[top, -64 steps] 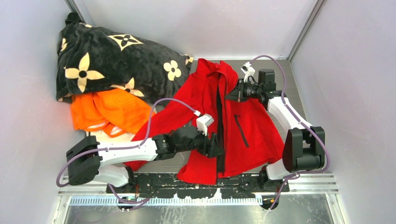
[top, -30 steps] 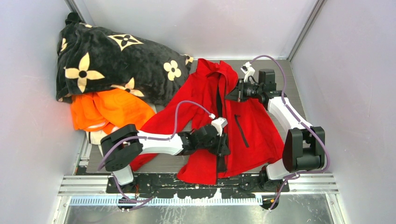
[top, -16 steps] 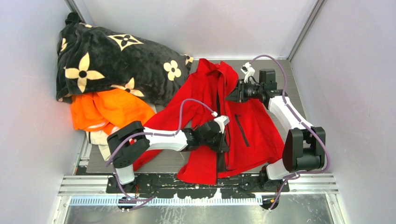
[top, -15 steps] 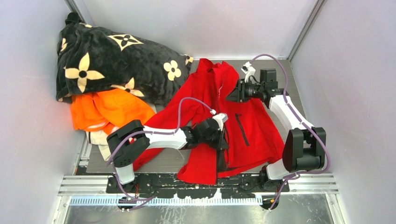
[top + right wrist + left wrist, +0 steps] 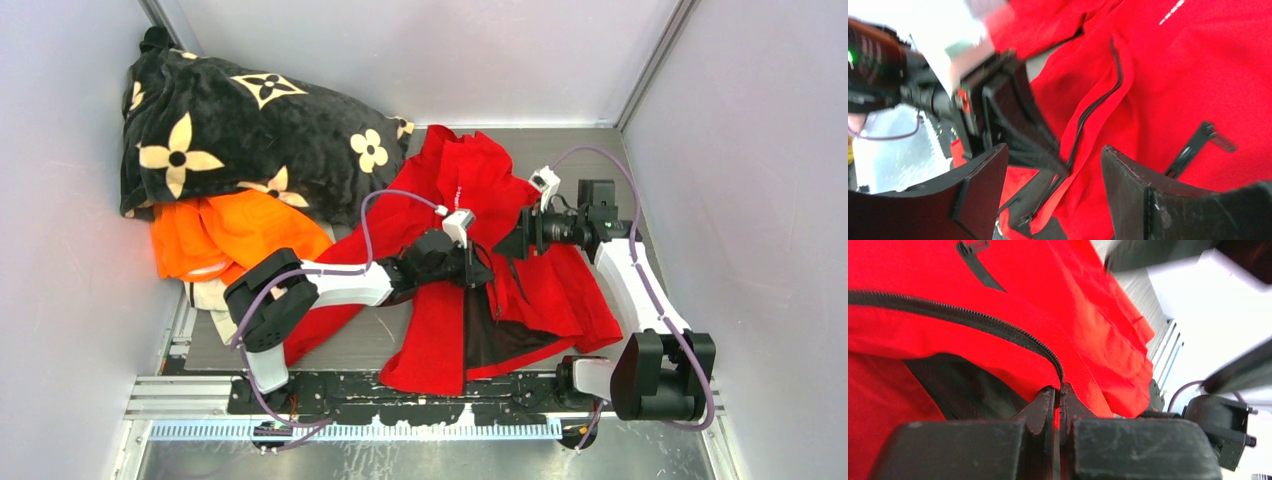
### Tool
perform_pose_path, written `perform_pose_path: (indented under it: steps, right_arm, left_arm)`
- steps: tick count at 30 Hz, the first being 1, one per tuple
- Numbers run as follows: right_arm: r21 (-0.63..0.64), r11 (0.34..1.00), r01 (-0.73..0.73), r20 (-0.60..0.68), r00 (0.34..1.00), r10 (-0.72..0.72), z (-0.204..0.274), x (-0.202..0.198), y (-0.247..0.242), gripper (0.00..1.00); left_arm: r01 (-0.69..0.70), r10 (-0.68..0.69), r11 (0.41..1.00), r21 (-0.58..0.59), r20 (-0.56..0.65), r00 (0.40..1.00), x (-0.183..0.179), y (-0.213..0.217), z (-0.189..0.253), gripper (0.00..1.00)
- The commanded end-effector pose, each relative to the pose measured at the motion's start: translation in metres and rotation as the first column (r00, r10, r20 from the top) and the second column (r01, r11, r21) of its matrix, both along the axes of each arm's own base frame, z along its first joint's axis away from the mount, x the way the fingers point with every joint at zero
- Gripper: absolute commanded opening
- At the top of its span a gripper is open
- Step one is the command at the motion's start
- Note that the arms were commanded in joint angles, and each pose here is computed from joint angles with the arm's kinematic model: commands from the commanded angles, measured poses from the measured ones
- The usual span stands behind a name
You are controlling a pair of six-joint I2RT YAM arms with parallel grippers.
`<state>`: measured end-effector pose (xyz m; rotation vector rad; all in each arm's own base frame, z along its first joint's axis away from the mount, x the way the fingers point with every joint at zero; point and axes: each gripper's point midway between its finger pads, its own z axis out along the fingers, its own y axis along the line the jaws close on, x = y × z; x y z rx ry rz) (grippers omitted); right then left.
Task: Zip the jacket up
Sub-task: Adjust the zipper on the jacket, then adjust the jacket at the center of the board.
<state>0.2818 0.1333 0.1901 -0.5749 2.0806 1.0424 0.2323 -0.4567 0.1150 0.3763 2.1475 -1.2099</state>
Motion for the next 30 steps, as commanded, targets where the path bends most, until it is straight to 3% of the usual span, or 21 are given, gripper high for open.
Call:
perform_pose_path:
  steps: [1,8,12,22,30]
  right_arm:
    - [0.031,0.994,-0.108,0.023,0.994,0.107,-0.004,-0.028,0.008,0.72]
    - [-0.055,0.991,-0.120,-0.010,0.993,0.120,-0.028,-0.036,0.002,0.51]
    - [-0.108,0.986,-0.129,-0.045,0.991,0.125,-0.042,-0.035,0.003,0.45]
    - [-0.214,0.967,-0.140,-0.088,0.988,0.124,-0.060,-0.032,0.004,0.41]
    - [-0.165,0.963,-0.214,0.007,0.976,0.218,-0.012,-0.049,0.009,0.46]
  left_arm:
    - [-0.084,0.104,0.986,-0.147,0.135,0.985,0.036,-0.004,0.047,0.00]
    - [-0.132,0.154,0.979,-0.155,0.137,0.979,0.052,-0.005,0.049,0.00]
    - [-0.134,0.156,0.978,-0.163,0.130,0.979,0.054,-0.007,0.050,0.00]
    - [-0.130,0.154,0.974,-0.187,0.121,0.981,0.053,-0.007,0.057,0.00]
    - [-0.116,0.140,0.972,-0.203,0.111,0.984,0.050,-0.007,0.059,0.00]
